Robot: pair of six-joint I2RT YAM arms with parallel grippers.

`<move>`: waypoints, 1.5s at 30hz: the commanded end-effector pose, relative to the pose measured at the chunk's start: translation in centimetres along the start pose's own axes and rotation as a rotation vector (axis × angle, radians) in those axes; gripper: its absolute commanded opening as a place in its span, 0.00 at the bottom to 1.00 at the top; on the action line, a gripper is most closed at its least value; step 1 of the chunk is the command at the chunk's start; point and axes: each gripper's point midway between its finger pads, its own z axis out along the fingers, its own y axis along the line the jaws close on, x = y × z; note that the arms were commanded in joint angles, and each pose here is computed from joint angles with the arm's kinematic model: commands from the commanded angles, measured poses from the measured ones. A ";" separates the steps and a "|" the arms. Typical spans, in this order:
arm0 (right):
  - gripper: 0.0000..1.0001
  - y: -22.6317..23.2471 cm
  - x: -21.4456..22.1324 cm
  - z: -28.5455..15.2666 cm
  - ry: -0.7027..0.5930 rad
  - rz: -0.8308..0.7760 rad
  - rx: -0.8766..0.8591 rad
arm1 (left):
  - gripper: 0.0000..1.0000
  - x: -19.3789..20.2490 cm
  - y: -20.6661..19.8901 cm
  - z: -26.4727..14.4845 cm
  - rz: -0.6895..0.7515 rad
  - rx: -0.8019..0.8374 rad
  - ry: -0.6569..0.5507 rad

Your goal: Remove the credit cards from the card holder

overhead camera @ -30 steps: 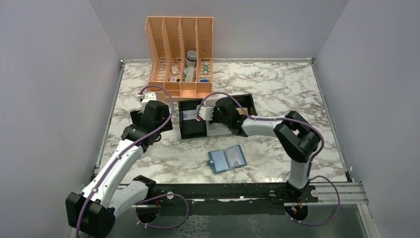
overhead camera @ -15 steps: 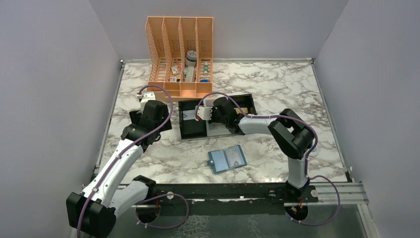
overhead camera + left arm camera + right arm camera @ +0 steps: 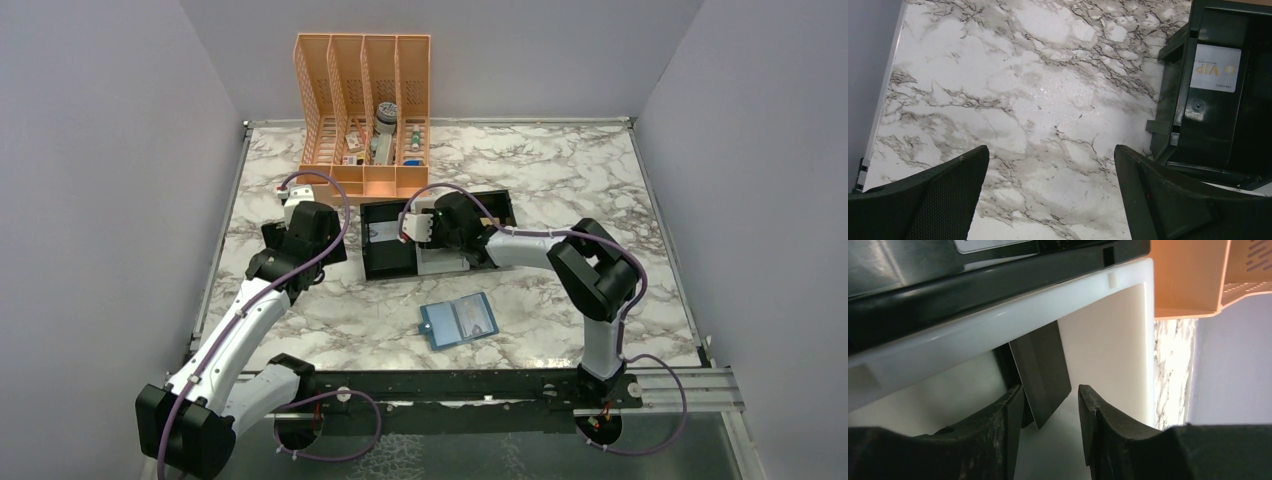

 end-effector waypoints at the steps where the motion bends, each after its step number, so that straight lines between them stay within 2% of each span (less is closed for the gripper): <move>1: 0.45 -1.4 -2.1 -1.5 -0.073 0.046 -0.005 | 0.99 -0.3 -0.2 0.1 0.004 0.014 -0.007; 7: 0.49 -3.4 -4.3 -4.1 -0.158 0.143 0.037 | 0.99 -0.2 -0.9 0.1 0.017 0.055 0.005; 9: 0.49 -4.6 -5.0 -5.7 -0.194 0.234 0.090 | 0.99 -0.2 -1.4 -0.1 0.026 0.088 0.006; 10: 0.56 -5.4 -5.2 -6.8 -0.211 0.308 0.131 | 0.99 -0.2 -1.7 -0.2 0.033 0.109 0.007; 11: 0.72 -6.3 -5.3 -8.2 -0.235 0.413 0.182 | 0.99 -0.2 -2.1 -0.4 0.042 0.138 0.007; 13: 0.78 -7.3 -4.6 -11.3 -0.271 0.667 0.292 | 0.99 -0.3 -3.3 -0.8 0.051 0.214 0.006; 14: 0.85 -7.2 -3.7 -12.9 -0.275 0.813 0.331 | 0.99 -0.3 -4.0 -1.1 0.056 0.260 0.002; 17: 0.87 -3.5 -0.8 -15.7 -0.219 1.183 0.323 | 0.99 0.0 -6.4 -2.1 0.067 0.421 0.012; 20: 1.00 1.3 0.0 -16.9 -0.174 1.282 0.168 | 0.99 0.8 -9.9 -4.0 0.018 0.638 0.049; 23: 0.99 5.0 0.6 -17.9 -0.099 1.374 0.055 | 0.99 1.2 -14.1 -6.9 -0.101 0.913 0.106; 26: 0.99 7.2 0.7 -19.0 -0.098 1.475 -0.011 | 0.96 0.8 -17.0 -9.2 -0.193 1.075 0.145; 29: 0.99 8.9 0.4 -19.5 -0.122 1.578 -0.069 | 0.95 1.2 -19.0 -10.9 -0.175 1.104 0.151; 33: 0.99 10.8 -0.1 -19.5 -0.122 1.603 -0.156 | 0.94 3.7 -21.7 -12.4 -0.116 1.120 0.212; 36: 0.99 10.7 1.5 -19.6 -0.048 1.613 -0.083 | 0.90 6.0 -23.3 -12.8 -0.097 1.104 0.265; 38: 0.99 10.1 2.2 -19.8 -0.044 1.609 -0.027 | 0.89 6.7 -24.3 -13.5 -0.101 1.109 0.281; 41: 0.84 9.3 2.0 -20.4 -0.089 1.578 -0.008 | 0.86 7.6 -25.7 -13.8 -0.102 1.096 0.288; 44: 0.78 8.6 2.2 -20.6 -0.098 1.589 0.008 | 0.83 8.9 -26.7 -13.5 -0.103 1.062 0.318; 45: 0.73 8.7 2.3 -20.5 -0.086 1.601 -0.010 | 0.83 9.5 -27.2 -13.6 -0.098 1.061 0.332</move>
